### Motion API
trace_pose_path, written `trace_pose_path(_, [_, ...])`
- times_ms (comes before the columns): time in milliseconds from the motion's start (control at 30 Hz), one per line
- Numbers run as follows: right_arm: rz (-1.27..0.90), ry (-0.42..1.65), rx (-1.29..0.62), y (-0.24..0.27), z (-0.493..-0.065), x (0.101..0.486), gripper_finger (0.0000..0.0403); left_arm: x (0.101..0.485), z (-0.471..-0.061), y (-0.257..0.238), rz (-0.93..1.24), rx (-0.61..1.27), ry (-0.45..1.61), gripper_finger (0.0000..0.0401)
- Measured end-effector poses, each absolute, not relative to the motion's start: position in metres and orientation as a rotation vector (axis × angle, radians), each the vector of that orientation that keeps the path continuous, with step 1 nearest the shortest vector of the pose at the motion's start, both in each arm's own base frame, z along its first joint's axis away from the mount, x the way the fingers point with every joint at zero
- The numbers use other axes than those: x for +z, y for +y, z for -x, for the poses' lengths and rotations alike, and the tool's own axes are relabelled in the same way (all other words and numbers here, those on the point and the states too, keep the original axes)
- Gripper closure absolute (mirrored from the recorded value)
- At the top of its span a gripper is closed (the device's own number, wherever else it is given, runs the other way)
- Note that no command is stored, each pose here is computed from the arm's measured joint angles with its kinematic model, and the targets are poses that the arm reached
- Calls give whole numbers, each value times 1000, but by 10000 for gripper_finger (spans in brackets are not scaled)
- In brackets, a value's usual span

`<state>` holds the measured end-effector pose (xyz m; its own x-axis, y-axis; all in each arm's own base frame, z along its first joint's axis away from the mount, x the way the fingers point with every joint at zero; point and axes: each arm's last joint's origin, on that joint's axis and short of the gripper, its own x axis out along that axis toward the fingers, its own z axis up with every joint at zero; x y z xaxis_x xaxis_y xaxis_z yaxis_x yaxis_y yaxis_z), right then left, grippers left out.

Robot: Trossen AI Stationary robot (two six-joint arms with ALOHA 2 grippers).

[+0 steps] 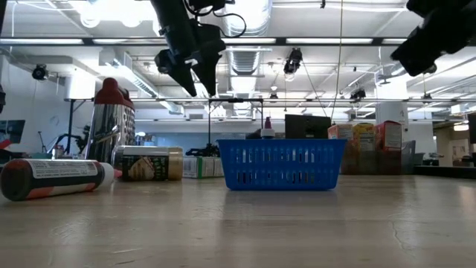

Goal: Pick & Place Kitchen Items
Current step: Put the green cereal box into the black bin

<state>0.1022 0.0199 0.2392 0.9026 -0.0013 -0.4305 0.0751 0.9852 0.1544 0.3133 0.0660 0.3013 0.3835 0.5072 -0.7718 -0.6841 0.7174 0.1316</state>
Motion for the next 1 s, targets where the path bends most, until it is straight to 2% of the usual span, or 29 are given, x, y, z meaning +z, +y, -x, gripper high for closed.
trace_pose_path(200, [-82,400,-326,12,-104,239,394,302,-315,66,227,766,881,41])
trace_pose_path(300, [-54,391,-407,10,-104,239,394,302,-315,66,228,766,876,41])
trace_pose_path(1000, [-52,388,-419,10,-104,239,394,300,-316,64,282,682,892,41])
